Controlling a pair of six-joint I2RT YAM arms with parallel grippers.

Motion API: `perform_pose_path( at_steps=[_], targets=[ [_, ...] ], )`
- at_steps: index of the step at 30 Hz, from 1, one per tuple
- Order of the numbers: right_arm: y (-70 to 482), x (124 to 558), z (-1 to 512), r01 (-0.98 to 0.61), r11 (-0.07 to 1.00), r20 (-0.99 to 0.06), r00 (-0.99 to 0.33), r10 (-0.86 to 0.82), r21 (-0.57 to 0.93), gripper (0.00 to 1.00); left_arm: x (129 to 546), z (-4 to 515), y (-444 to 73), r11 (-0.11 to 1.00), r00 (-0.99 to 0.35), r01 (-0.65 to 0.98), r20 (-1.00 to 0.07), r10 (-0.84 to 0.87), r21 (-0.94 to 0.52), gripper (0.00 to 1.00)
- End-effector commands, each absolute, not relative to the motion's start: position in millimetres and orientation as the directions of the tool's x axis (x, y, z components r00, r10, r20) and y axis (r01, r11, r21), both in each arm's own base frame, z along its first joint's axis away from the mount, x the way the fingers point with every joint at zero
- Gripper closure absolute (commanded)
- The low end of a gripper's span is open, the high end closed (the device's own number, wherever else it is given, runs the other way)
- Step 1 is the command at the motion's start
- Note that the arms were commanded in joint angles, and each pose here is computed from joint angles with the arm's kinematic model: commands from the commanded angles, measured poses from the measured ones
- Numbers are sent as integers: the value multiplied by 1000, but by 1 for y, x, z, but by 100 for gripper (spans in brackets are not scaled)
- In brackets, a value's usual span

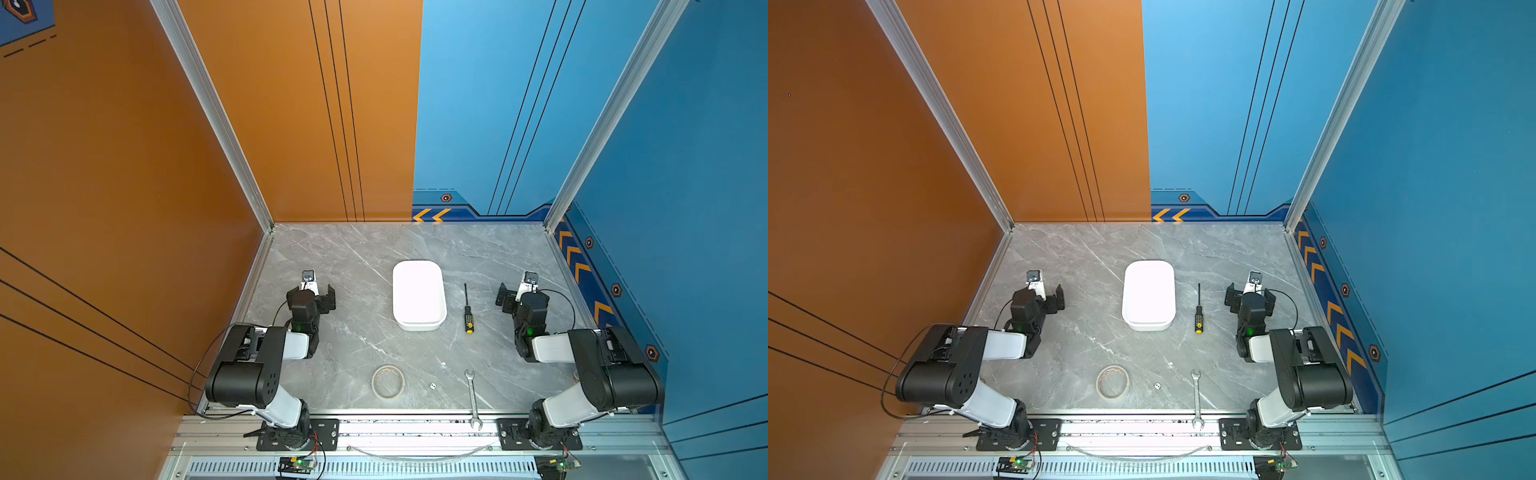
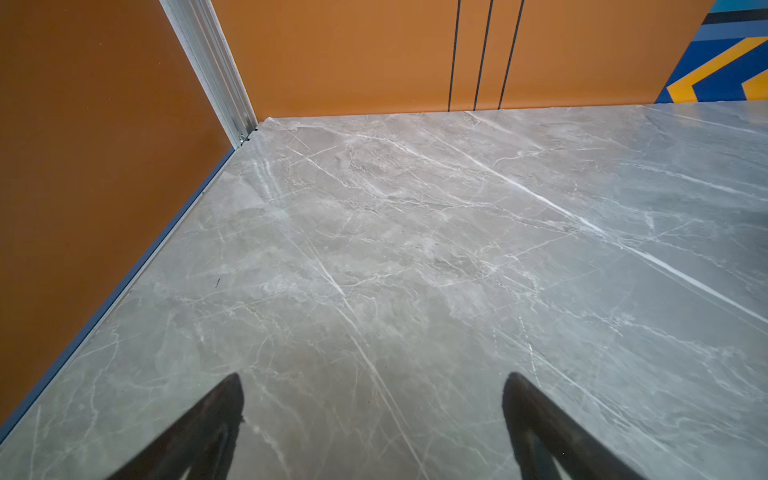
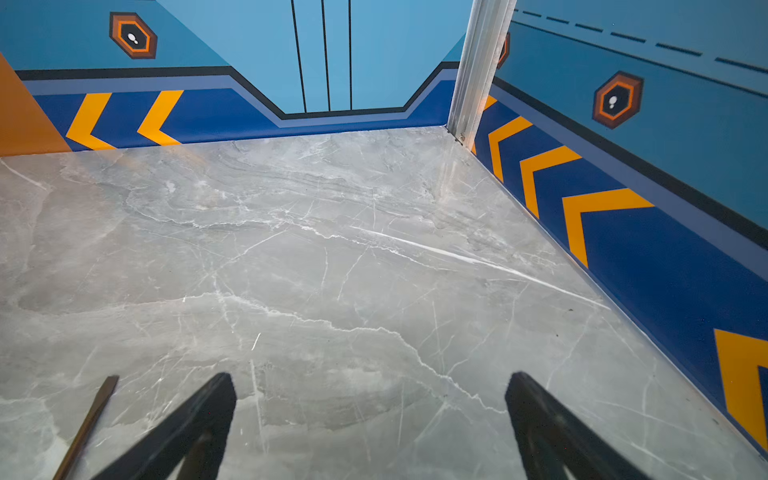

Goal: Put the screwdriver in the bin

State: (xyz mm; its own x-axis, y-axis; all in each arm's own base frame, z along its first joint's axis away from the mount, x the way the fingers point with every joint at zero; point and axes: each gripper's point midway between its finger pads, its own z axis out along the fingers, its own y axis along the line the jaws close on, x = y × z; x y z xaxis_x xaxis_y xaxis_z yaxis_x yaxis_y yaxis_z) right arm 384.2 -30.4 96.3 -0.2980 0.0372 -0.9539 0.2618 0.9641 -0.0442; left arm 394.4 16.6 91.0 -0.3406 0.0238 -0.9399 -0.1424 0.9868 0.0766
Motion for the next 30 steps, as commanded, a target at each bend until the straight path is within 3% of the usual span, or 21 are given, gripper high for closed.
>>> perform_pose_path(
  at_steps=[1, 24, 30],
  targets=[
    [-31, 388, 96, 261, 965, -952, -302, 55, -27, 0, 395, 90, 12, 990, -339, -114, -940, 36, 79, 2],
    [-32, 388, 98, 271, 962, -953, -300, 51, -34, 0, 392, 114, -2, 995, -330, -41, -941, 75, 94, 2],
    [-30, 386, 127, 278, 959, -948, -316, 33, -59, 0, 394, 143, -33, 988, -332, 107, -933, 139, 109, 2]
  ],
)
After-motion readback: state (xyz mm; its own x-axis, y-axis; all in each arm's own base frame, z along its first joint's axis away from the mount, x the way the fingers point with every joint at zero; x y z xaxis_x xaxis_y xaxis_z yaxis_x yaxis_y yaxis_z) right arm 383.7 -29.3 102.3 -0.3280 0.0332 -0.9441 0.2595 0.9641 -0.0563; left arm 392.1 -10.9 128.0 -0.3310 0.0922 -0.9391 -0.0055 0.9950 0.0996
